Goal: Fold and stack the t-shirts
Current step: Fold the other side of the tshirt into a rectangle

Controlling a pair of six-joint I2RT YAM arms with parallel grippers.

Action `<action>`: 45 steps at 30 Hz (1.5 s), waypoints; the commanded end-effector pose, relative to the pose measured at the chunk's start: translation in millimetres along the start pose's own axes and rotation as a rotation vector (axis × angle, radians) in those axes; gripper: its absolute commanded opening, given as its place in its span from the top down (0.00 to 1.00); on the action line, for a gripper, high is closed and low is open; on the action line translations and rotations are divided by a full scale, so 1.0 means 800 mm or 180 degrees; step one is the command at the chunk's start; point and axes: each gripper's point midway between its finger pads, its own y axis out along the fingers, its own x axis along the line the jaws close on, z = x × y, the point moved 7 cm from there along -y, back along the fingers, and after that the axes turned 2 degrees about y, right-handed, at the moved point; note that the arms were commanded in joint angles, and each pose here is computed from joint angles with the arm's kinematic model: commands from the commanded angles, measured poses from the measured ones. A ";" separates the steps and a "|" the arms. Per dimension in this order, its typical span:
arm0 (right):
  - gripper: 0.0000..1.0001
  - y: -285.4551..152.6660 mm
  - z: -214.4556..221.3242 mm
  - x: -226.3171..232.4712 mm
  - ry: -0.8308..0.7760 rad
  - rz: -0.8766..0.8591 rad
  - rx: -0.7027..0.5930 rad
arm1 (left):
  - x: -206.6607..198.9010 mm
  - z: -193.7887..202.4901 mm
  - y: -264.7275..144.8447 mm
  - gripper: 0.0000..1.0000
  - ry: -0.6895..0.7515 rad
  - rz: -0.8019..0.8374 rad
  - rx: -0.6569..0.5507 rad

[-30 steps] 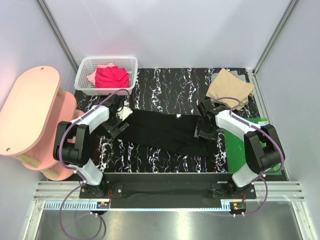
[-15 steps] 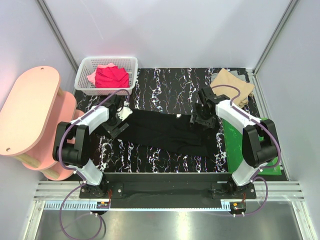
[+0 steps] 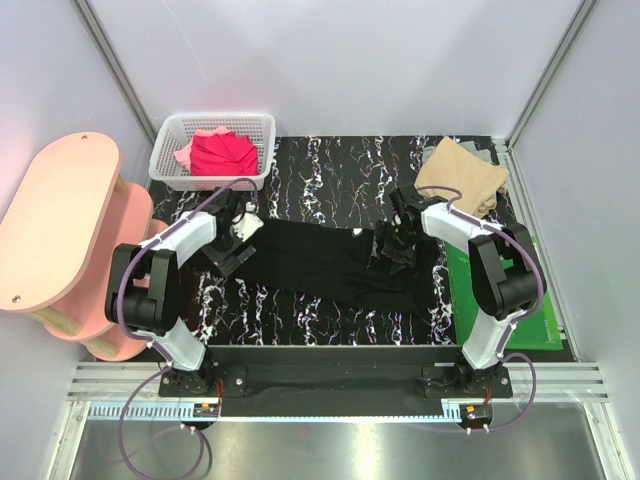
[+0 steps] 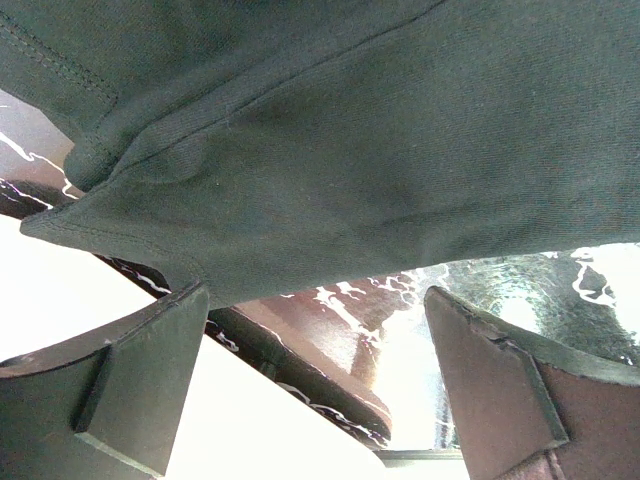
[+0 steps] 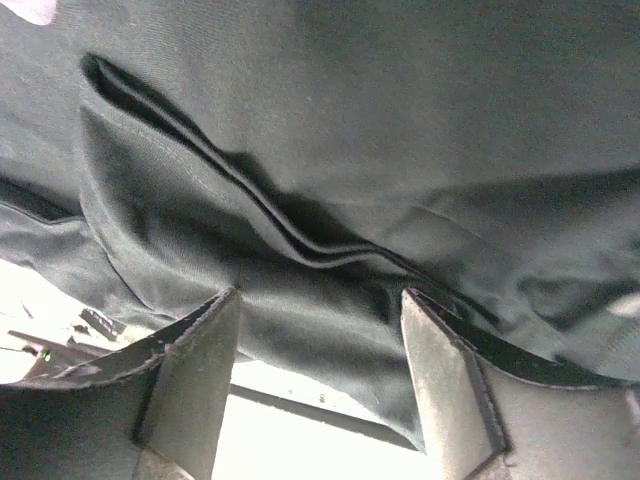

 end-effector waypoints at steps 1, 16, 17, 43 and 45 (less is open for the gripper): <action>0.35 0.011 -0.003 0.013 -0.0105 -0.0301 0.0129 | 0.009 -0.004 -0.012 0.05 -0.0034 -0.0129 -0.0135; 1.00 -0.063 0.012 0.054 -0.0832 -0.0099 -0.0752 | 0.007 -0.005 -0.010 0.05 -0.0042 -0.0104 -0.0143; 1.00 -0.067 0.004 0.051 -0.0857 0.0029 -0.0903 | 0.008 -0.005 -0.011 0.05 -0.0035 -0.0116 -0.0158; 0.07 -0.125 -0.054 0.037 -0.0449 0.1169 -0.1862 | 0.010 0.010 -0.006 0.05 0.0000 -0.0233 -0.0105; 0.08 -0.141 -0.028 0.057 -0.0533 0.0581 -0.1542 | 0.013 0.011 -0.006 0.05 -0.0032 -0.0240 -0.0124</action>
